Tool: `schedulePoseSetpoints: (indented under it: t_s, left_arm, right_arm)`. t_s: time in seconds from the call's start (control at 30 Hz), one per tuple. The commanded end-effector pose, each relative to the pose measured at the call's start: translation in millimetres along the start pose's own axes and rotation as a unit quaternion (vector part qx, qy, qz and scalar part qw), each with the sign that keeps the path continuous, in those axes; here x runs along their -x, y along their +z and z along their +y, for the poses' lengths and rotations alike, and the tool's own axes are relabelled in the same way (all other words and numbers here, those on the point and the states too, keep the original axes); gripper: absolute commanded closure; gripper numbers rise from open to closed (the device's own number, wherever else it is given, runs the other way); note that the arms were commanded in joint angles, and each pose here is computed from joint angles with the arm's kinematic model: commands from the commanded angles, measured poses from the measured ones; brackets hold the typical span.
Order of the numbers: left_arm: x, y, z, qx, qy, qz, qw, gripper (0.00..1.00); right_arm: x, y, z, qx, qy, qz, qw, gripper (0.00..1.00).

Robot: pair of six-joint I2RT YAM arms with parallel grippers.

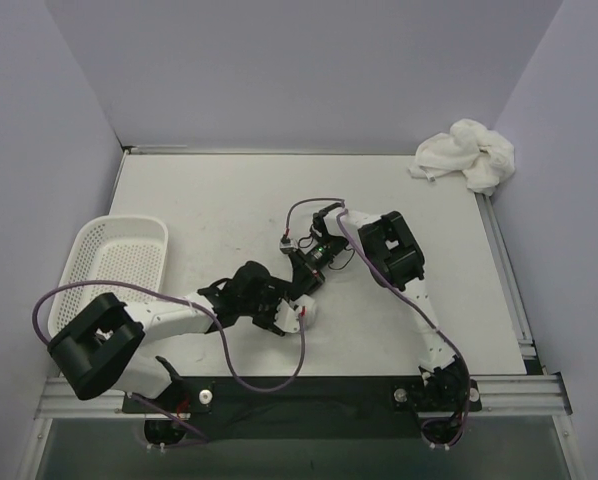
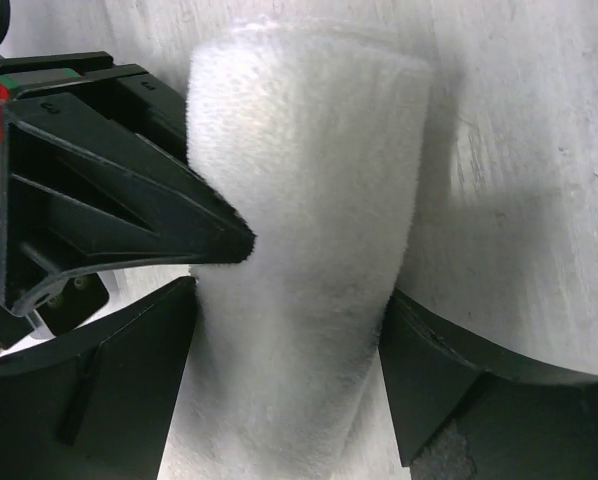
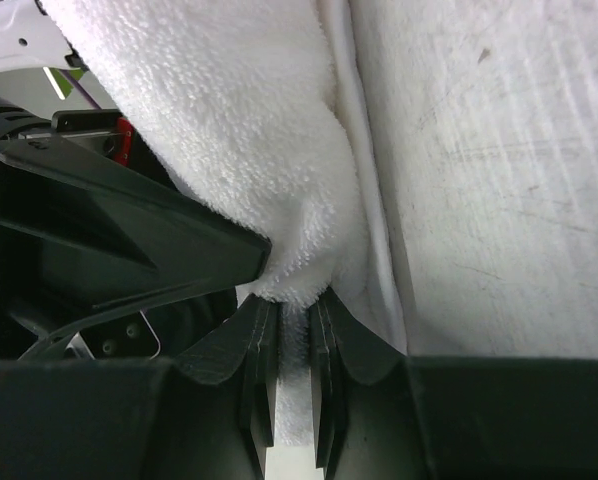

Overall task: Roll the towels
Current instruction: Place the rolled towel into the container

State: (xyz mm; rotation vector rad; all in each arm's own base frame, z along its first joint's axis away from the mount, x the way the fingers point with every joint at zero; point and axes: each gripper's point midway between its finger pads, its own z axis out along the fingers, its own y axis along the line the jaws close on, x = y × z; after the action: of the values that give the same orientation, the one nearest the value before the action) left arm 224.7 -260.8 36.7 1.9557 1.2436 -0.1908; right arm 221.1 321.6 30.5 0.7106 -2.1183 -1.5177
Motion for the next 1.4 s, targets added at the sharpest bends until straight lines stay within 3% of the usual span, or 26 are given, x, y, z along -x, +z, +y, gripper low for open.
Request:
schedulePoseSetpoints:
  t_s: [0.0,0.13,0.2,0.23,0.27,0.3,0.4,0.6,0.87,1.0,1.1,1.2,1.37]
  left_arm:
    - [-1,9,0,-0.010,-0.019,0.000,1.000,0.19]
    - [-3,11,-13,-0.053,-0.018,0.001,0.998,0.28]
    - [-13,6,-33,-0.107,-0.034,0.022,0.993,0.34]
    - [-9,5,-31,-0.122,-0.034,0.020,0.992,0.42]
    - [-13,-1,-46,-0.157,-0.043,0.034,0.986,0.45]
    - [-14,-4,-51,-0.170,-0.048,0.038,0.984,0.47]
    - [-15,-16,-67,-0.214,-0.058,0.050,0.974,0.47]
    - [-19,-30,-87,-0.275,-0.099,0.086,0.952,0.43]
    - [-26,-25,-97,-0.341,-0.139,0.126,0.921,0.37]
    - [-25,-19,-91,-0.341,-0.147,0.130,0.919,0.34]
    - [-31,-16,-90,-0.335,-0.152,0.144,0.919,0.39]
    - [-35,-13,-89,-0.325,-0.159,0.154,0.919,0.45]
    - [-30,-22,-64,-0.293,-0.188,0.139,0.927,0.84]
  right_arm:
    - [-22,5,-27,-0.068,-0.037,0.047,0.996,1.00]
    - [-26,3,-27,-0.078,-0.030,0.051,0.995,0.91]
    - [-21,-4,-25,-0.085,-0.022,0.042,0.995,0.80]
    - [-18,-10,-19,-0.092,-0.028,0.035,0.995,0.74]
    - [-17,-16,-19,-0.102,-0.029,0.030,0.994,0.63]
    - [-14,-28,-18,-0.110,-0.029,0.018,0.993,0.58]
    - [-10,-59,-15,-0.166,-0.047,-0.002,0.985,0.41]
    - [-5,-132,3,-0.223,-0.061,-0.079,0.970,0.22]
    - [-39,-178,26,-0.226,-0.051,-0.147,0.962,0.16]
    - [-59,-181,31,-0.222,-0.048,-0.159,0.961,0.16]
    - [-66,-183,29,-0.219,-0.044,-0.165,0.961,0.16]
    - [-70,-182,29,-0.216,-0.039,-0.167,0.961,0.16]
    - [-71,-186,34,-0.216,-0.044,-0.178,0.959,0.15]
